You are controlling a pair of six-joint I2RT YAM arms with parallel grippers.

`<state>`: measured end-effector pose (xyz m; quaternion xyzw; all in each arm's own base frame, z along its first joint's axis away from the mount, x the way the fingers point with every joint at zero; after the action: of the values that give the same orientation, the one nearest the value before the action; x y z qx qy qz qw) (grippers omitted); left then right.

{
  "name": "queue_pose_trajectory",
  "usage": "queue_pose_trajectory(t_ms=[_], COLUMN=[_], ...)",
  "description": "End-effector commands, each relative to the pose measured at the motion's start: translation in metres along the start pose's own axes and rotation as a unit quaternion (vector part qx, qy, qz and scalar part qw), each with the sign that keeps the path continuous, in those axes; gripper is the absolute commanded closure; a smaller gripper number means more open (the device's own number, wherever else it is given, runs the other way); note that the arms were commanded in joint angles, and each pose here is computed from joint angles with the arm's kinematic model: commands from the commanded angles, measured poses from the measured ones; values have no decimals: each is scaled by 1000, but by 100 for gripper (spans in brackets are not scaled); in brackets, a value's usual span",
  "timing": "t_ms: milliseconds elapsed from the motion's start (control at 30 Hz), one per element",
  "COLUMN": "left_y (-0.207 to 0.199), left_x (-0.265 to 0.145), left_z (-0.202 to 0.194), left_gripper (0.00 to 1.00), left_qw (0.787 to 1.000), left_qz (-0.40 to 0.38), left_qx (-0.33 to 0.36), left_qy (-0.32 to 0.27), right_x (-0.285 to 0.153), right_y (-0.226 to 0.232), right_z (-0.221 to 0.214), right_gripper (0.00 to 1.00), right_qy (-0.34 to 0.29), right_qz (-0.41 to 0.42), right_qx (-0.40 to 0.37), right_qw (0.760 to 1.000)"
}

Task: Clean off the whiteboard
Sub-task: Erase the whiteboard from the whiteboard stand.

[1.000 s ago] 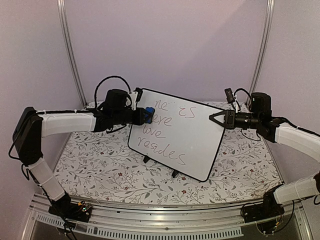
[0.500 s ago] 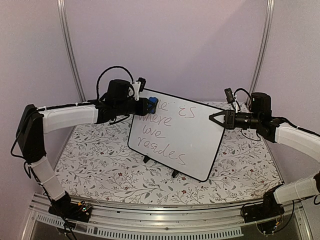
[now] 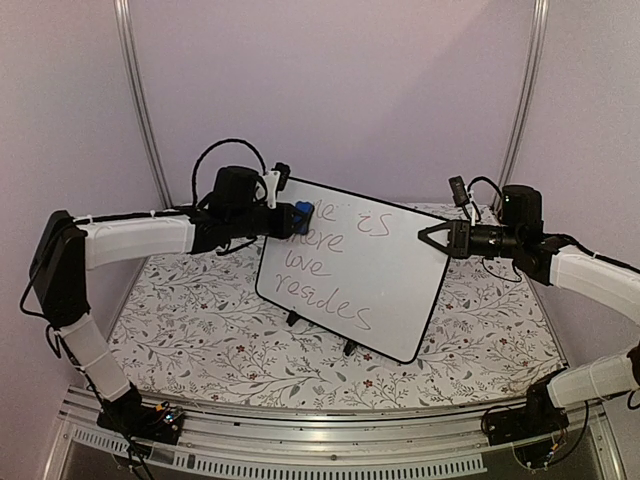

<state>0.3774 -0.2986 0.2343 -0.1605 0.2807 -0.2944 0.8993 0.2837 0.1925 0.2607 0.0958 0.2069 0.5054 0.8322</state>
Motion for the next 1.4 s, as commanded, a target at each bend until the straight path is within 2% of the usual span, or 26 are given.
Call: queue_pose_trajectory(t_ms=[0, 233, 567, 933, 1367], left_y=[8, 14, -7, -15, 2], left_x=[-7, -9, 2, 8, -1], left_z=[-22, -32, -9, 15, -37], left_gripper=[100, 100, 100, 100, 100], left_qw=[1000, 999, 1000, 1000, 999], left_qz=[15, 20, -8, -1, 15], left_qx=[-10, -16, -2, 18, -7], left_qy=[19, 22, 9, -9, 30], right_x=[8, 8, 9, 9, 8], right_y=[20, 19, 20, 20, 20], right_z=[-16, -15, -16, -17, -15], right_gripper=[100, 100, 100, 100, 100], right_qy=[36, 35, 37, 37, 35], right_qz=[60, 59, 60, 60, 58], right_qx=[-29, -30, -29, -29, -31], right_qw=[997, 997, 997, 997, 997])
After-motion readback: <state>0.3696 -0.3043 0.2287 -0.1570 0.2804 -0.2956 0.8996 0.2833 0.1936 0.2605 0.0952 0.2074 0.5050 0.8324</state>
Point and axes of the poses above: each gripper's point midway between its finger pads, its own x axis out along the fingers, its own y axis along the line the jaws close on, z = x × y, the point moved 5 cm from there along -x, back along the fingers, and after that the axes turned 11 degrees about -x, right-handed, at the moved point
